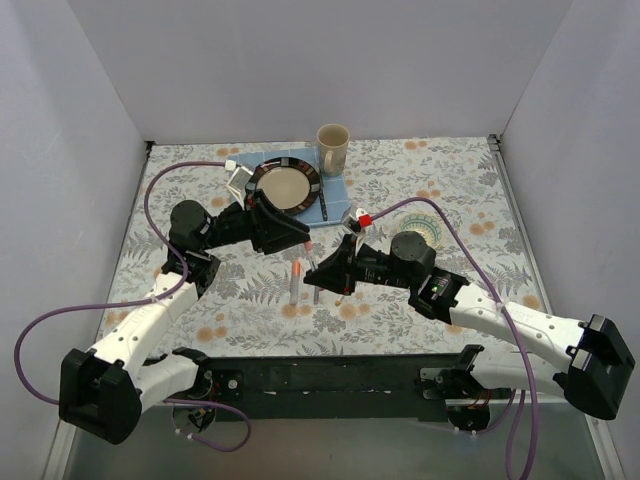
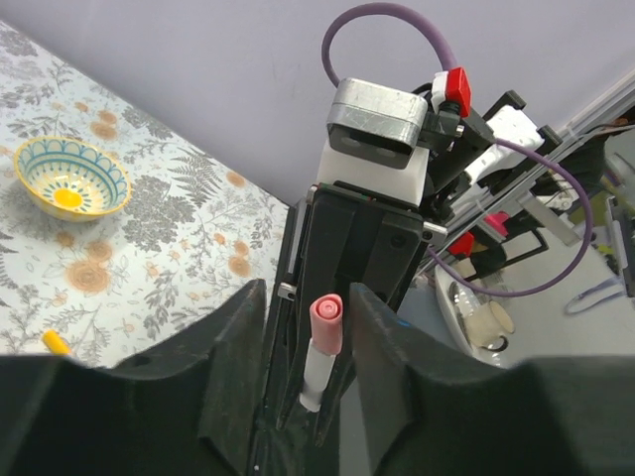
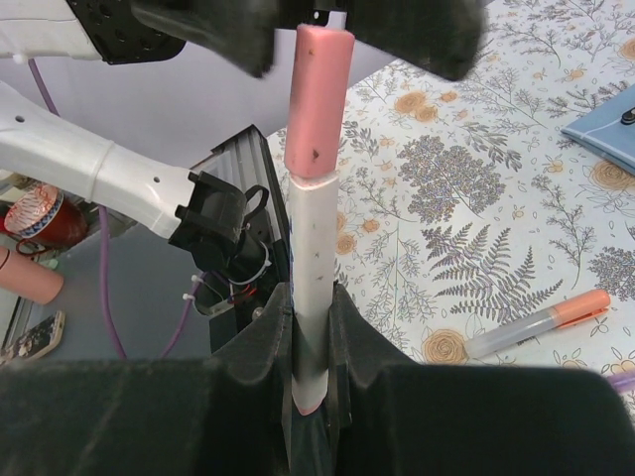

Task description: Insert the pens into the pen caps

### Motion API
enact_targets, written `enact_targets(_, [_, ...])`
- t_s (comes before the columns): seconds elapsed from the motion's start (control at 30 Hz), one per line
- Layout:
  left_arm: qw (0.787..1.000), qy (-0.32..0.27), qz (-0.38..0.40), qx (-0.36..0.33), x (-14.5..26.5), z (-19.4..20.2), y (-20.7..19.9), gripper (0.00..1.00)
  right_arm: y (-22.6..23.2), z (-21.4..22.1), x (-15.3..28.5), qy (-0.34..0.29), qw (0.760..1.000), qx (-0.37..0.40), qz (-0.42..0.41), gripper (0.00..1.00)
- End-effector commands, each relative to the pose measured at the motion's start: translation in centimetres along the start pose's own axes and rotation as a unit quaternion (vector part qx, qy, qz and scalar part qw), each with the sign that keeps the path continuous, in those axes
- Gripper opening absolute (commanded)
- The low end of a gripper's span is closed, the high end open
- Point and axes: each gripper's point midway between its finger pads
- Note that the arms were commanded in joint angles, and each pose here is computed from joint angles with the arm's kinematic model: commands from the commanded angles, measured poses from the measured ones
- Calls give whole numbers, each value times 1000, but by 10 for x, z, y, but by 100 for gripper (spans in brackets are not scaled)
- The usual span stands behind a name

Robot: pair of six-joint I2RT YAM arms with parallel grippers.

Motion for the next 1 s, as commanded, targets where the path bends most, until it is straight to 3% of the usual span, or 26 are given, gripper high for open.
enact_targets(0.0, [1000,20,16,-16,0,3,-8,31,2,-8,0,-14,1000,7,-6,1])
enact_targets(0.07, [999,27,16,-10,1,8,-6,17,0,-8,-1,-13,1000,10,-1,1])
enact_targets(0.2, [999,45,19,5,5,24,-1,0,-4,-13,-6,-7,1000,14,7,1])
enact_targets(0.3, [998,53,15,20,9,36,7,0,-8,-23,-12,-7,1000,25,15,1])
enact_targets(0.57, [995,5,-9,103,11,55,30,0,-28,-71,-18,-62,991,88,73,1])
enact_targets(0.7, [994,24,-15,103,10,75,40,0,-35,-89,-21,-73,987,111,90,1])
enact_targets(0.97, [991,54,55,108,6,109,20,0,-26,-135,-13,-130,978,143,78,1])
Point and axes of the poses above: each gripper's point midway between its finger pads, its own x axis back along the fingers, its own y axis along the line the jaws close on, z = x × y, and after that the axes turned 13 degrees about x, right-handed
